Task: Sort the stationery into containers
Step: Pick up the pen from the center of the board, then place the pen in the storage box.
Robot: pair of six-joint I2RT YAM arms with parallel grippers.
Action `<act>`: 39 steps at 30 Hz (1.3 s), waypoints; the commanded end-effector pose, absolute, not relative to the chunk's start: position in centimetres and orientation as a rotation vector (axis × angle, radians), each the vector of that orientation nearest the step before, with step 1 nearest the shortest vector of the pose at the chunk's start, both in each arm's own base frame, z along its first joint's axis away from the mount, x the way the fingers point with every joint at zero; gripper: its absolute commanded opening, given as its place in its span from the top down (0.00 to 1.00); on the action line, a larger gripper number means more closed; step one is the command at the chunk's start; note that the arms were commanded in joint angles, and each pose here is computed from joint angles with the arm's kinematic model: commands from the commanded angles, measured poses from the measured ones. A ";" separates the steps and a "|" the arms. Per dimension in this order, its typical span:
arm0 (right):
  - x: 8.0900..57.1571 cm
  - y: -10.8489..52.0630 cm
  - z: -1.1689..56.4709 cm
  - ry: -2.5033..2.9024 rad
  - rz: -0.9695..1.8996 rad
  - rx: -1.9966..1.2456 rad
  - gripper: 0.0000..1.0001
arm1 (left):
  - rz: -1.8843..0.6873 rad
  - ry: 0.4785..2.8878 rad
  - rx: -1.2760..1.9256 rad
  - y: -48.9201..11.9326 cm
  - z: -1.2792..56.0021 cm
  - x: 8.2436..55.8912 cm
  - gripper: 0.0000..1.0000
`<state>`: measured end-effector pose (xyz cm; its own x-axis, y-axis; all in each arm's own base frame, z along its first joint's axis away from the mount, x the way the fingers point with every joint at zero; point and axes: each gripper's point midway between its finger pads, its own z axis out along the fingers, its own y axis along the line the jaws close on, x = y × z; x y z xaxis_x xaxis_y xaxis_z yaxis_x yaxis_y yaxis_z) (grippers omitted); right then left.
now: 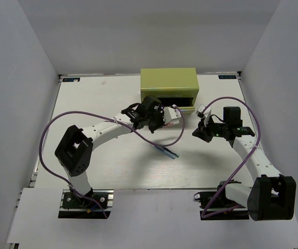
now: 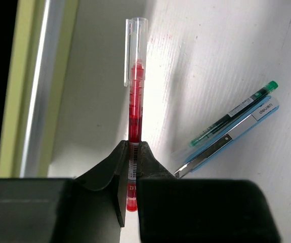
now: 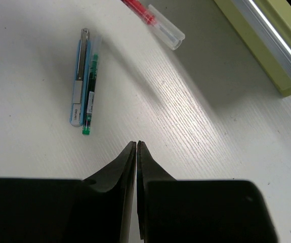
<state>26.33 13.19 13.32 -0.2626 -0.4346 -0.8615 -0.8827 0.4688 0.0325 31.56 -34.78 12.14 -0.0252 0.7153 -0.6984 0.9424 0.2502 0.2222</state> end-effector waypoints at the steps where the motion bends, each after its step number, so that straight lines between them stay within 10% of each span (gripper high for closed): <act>1: 26.8 13.2 14.5 1.838 0.653 -1.110 0.90 | -0.398 1.644 1.524 -35.4 17.8 31.9 1.00; 29: 26.6 13.1 14.4 1.833 0.639 -1.125 0.89 | -0.194 1.536 1.438 -34.9 21.7 43.6 1.00; 39: 26.3 13.4 14.2 1.812 0.657 -1.158 0.83 | -0.157 1.505 1.350 -34.6 23.4 44.4 0.45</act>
